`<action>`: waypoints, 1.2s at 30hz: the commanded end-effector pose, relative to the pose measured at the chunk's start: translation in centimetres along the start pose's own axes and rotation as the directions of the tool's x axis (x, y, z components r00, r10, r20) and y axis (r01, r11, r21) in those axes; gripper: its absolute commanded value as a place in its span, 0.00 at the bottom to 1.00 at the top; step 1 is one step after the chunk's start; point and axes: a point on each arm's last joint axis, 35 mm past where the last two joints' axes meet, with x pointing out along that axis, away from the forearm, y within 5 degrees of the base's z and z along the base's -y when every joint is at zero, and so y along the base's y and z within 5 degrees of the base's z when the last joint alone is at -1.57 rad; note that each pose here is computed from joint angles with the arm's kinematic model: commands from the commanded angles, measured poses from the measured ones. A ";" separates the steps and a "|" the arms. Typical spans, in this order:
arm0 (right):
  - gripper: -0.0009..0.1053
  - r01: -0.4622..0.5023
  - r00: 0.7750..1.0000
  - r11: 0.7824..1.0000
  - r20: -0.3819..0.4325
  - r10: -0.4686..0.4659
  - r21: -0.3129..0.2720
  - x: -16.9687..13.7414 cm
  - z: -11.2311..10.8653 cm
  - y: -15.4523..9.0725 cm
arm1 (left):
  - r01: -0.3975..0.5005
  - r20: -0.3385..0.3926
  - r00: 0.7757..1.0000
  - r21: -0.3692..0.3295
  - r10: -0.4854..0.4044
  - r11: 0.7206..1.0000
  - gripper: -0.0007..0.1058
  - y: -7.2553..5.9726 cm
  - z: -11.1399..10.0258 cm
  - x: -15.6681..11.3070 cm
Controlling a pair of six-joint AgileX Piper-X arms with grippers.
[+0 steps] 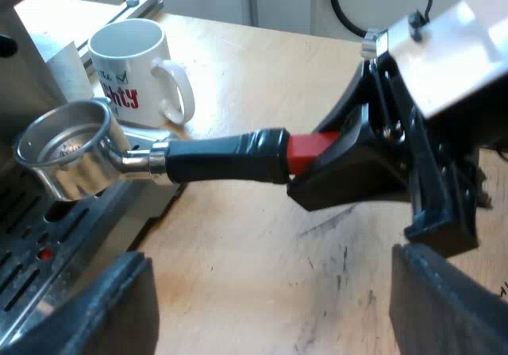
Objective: Grind coffee beans and then tamp
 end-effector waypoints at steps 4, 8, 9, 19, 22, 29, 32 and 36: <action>0.01 -0.040 0.997 0.998 0.067 0.043 -0.043 -1.5 1.1 -1.2 | 0.011 -0.003 1.000 -0.012 -0.011 1.000 0.61 -0.2 0.1 -0.3; 0.01 -0.138 0.987 0.989 0.070 0.142 -0.060 -1.7 0.2 -1.9 | 0.011 0.005 1.000 -0.008 -0.011 1.000 0.61 -0.4 0.2 -0.6; 0.01 -0.147 0.985 0.987 0.083 0.152 -0.071 -1.8 0.0 -2.2 | 0.010 0.018 1.000 0.000 -0.010 1.000 0.61 -0.5 0.4 -0.8; 0.01 -0.199 0.961 0.959 0.153 0.232 -0.204 -3.1 -1.0 -4.8 | 0.005 0.106 0.994 0.049 -0.010 0.999 0.61 -1.5 1.0 -2.7; 0.01 -0.222 0.952 0.950 0.163 0.260 -0.217 -3.3 -1.5 -5.6 | 0.005 0.106 0.994 0.049 -0.010 0.999 0.61 -1.5 1.0 -2.7; 0.01 -0.271 0.927 0.897 0.157 0.341 -0.348 -3.3 -3.1 -6.7 | 0.005 0.106 0.994 0.049 -0.010 0.999 0.61 -1.5 1.0 -2.7; 0.01 -0.302 0.910 0.881 0.165 0.380 -0.363 -3.1 -3.8 -6.8 | 0.006 0.100 0.995 0.046 -0.010 0.999 0.61 -1.5 0.9 -2.7; 0.01 -0.306 0.904 0.882 0.183 0.387 -0.357 -2.4 -4.9 -6.9 | 0.007 0.087 0.996 0.038 -0.010 0.999 0.61 -1.5 0.7 -2.6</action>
